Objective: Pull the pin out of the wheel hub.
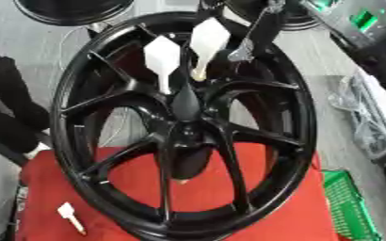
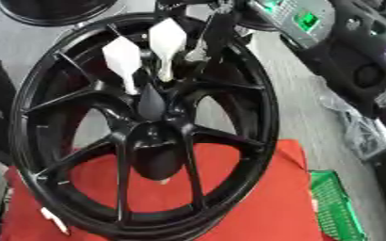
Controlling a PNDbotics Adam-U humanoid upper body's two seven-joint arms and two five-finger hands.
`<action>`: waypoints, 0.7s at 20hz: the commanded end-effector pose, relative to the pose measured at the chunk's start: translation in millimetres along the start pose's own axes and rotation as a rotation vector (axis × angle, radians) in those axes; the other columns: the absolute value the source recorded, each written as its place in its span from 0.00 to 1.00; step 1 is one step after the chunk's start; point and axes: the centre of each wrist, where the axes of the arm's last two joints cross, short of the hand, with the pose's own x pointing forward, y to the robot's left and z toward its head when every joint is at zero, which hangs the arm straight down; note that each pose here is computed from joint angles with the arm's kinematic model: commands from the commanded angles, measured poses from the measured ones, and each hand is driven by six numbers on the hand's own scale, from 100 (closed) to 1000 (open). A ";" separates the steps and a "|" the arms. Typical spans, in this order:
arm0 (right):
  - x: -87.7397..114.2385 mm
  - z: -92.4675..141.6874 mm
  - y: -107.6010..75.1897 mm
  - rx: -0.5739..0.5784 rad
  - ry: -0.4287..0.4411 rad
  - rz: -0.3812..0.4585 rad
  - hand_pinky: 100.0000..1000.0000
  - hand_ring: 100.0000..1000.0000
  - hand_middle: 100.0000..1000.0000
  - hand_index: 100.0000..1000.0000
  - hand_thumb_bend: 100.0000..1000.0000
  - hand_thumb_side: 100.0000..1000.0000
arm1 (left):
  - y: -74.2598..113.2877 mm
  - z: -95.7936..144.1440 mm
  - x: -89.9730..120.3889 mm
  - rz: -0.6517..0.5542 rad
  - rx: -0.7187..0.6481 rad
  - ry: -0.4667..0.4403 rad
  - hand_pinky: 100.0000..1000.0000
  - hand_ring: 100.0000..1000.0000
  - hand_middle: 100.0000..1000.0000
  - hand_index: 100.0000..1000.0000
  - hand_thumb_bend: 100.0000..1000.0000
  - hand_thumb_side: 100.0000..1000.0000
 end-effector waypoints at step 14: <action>-40.4 234.4 -3.8 -0.696 0.476 -0.227 0.69 0.48 0.22 0.39 0.00 0.00 | 4.7 -3.0 10.3 -0.014 0.014 -0.045 0.53 0.76 0.74 0.68 0.22 0.63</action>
